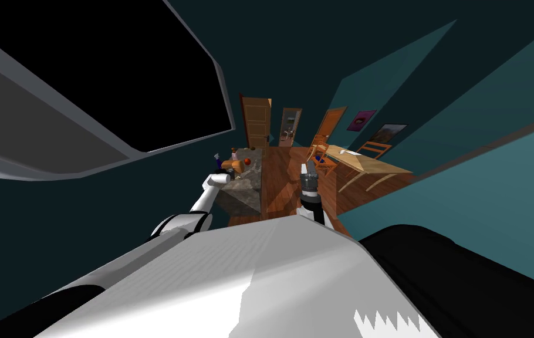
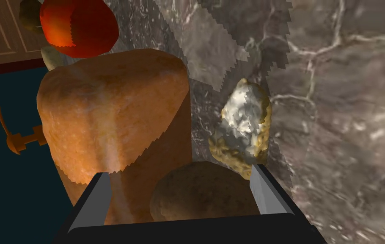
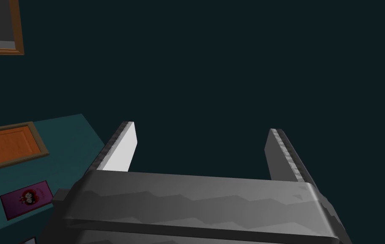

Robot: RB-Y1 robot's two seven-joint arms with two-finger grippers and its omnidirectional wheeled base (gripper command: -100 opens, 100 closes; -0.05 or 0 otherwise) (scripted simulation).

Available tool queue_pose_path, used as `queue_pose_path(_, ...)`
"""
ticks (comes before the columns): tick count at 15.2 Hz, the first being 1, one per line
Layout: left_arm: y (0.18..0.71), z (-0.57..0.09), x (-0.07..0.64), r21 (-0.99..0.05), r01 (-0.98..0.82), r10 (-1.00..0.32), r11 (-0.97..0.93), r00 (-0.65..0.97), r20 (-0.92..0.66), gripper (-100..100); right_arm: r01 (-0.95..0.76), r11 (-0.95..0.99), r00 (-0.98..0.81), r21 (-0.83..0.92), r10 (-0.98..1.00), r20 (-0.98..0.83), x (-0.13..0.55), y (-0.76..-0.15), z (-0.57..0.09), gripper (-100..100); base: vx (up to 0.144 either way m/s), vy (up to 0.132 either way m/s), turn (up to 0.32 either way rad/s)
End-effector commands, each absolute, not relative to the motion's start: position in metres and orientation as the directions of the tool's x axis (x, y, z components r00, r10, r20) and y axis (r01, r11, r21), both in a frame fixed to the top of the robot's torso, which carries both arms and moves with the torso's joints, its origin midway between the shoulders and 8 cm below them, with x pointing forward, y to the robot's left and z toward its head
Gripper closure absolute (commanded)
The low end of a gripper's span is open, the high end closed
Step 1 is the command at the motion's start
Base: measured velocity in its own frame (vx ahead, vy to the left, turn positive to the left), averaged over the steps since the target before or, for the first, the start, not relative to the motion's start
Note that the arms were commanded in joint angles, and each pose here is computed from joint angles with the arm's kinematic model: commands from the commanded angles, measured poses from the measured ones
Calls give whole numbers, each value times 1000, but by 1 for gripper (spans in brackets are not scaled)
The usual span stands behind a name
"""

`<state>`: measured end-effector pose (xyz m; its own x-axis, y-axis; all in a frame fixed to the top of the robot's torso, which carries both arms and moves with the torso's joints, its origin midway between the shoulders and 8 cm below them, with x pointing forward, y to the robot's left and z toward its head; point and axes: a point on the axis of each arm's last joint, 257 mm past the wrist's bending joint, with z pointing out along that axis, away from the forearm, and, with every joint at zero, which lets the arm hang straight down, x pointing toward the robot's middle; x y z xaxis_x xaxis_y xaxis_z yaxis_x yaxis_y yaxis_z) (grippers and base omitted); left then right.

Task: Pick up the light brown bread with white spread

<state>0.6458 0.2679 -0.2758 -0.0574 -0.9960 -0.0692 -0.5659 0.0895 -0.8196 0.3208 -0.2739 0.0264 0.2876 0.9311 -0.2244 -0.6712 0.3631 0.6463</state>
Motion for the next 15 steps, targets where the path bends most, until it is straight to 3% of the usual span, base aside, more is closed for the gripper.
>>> queue_pose_path(1, 269, -284, 644, -800, -593, -996, 89, -56, -70, -100, -671, 363, 288, 646, 931, -224, 321, -274, 26, 0, 6, 6, 1)
queue_pose_path(15, 257, -310, 627, -557, -824, -994, 106, -84, -64, -100, -671, 363, 288, 646, 931, -224, 321, -274, 26, 0, 26, 15, -19)
